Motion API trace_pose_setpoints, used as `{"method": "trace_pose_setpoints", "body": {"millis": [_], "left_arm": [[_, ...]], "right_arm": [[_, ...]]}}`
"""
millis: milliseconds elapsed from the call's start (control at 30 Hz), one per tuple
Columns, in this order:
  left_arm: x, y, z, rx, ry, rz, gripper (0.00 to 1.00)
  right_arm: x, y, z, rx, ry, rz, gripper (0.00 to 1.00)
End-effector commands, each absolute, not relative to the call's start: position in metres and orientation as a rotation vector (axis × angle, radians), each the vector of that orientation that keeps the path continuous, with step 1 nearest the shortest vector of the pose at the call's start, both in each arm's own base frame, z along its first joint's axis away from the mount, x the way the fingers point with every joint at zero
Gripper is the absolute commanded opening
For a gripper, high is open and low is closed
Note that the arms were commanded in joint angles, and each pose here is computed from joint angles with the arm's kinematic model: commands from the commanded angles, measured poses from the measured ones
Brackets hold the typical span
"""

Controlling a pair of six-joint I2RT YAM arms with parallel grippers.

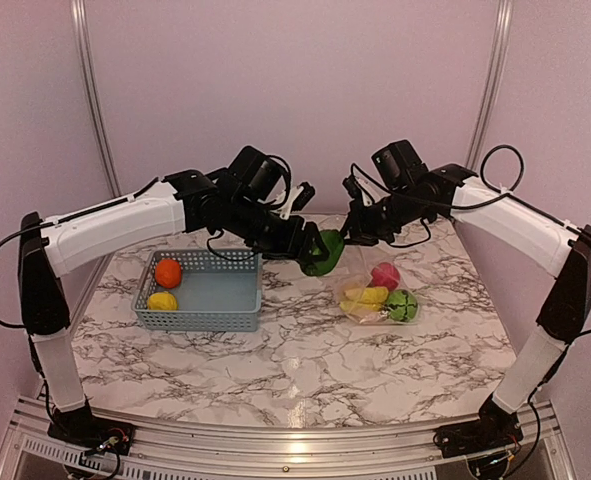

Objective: Place the food in the zip-top bag and seal the zipper
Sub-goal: Place the fake vegetable in the zipper food storage bag.

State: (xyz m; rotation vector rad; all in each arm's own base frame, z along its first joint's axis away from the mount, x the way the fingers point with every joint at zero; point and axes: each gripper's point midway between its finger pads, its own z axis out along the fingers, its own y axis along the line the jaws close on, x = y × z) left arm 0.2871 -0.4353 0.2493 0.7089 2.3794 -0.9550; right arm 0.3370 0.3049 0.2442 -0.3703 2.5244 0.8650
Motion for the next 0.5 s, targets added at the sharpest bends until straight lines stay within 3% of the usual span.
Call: {"method": "trace_pose_setpoints", "body": {"millis": [0,100,233,467], "left_arm": [[0.300,-0.449,0.236,0.608,2.484,-0.977,0.57],[0.320,-0.456,0.225,0.492,2.544,-0.933,0.58],[0.343,-0.465,0.222,0.303,2.575,-0.963,0.68],[0.354,-0.472,0.222,0.232,2.581,-1.029,0.69]], "right_arm": [[0.329,0.306,0.265,-0.391,2.480,0.880,0.00],[0.326,0.306,0.264,-0.386,2.485,0.888,0.00],[0.325,0.306,0.267,-0.372,2.479,0.899,0.00],[0.324,0.298,0.270,-0.338,2.472,0.863,0.00]]}}
